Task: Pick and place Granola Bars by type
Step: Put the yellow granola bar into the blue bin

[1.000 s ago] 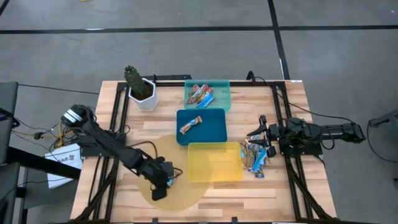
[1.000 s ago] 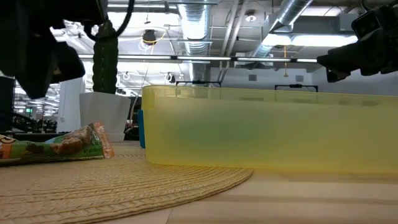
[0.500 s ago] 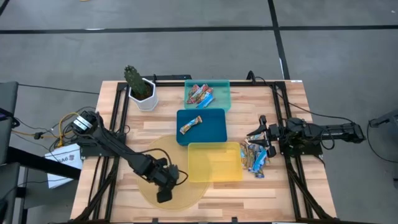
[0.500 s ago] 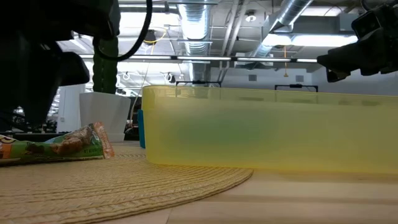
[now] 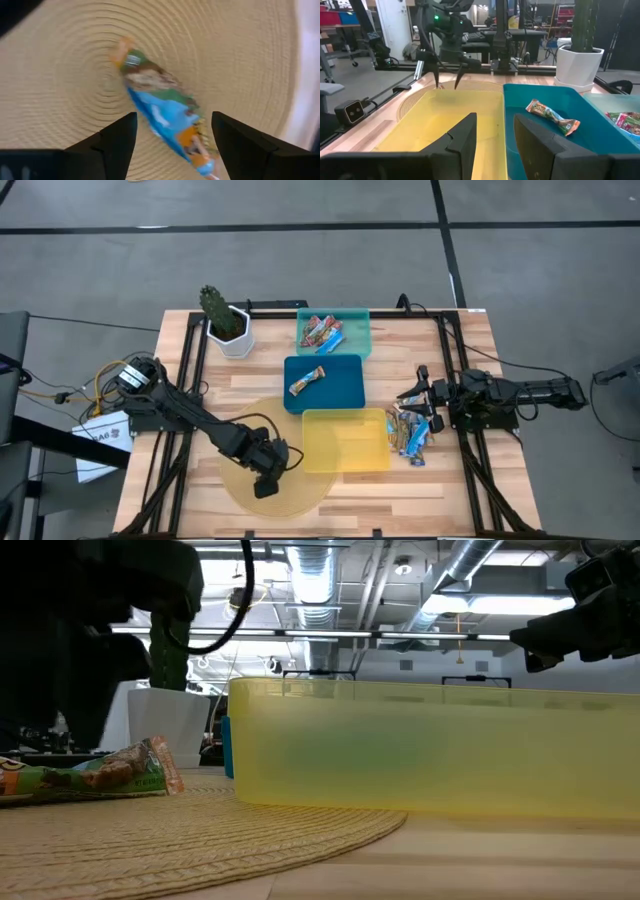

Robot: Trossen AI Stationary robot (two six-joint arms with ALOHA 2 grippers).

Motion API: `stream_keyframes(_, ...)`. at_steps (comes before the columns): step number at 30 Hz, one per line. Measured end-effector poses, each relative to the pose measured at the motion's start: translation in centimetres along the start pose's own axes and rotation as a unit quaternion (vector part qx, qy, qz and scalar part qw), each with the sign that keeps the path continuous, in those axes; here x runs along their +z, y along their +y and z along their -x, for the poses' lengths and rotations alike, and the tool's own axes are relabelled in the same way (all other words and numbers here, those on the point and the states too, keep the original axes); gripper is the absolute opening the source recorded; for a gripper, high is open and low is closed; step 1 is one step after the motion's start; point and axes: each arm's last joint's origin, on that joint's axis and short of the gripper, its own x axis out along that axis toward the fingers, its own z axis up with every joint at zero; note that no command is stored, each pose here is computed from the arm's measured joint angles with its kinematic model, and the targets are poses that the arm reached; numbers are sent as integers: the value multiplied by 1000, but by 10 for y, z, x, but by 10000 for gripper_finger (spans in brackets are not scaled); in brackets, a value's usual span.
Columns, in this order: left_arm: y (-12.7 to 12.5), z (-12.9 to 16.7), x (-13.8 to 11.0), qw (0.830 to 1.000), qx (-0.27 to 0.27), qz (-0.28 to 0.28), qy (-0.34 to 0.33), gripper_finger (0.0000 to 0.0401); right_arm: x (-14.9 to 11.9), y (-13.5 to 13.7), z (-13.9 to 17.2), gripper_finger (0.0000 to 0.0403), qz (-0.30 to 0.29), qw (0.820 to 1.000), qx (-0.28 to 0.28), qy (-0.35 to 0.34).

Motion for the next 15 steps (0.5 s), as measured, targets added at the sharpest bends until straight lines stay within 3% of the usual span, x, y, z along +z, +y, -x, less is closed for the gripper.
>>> stream_keyframes(15, 3, -18, 4, 999, 29, 19, -6, 249, 1, 0, 0, 124, 0, 1000, 0, -2)
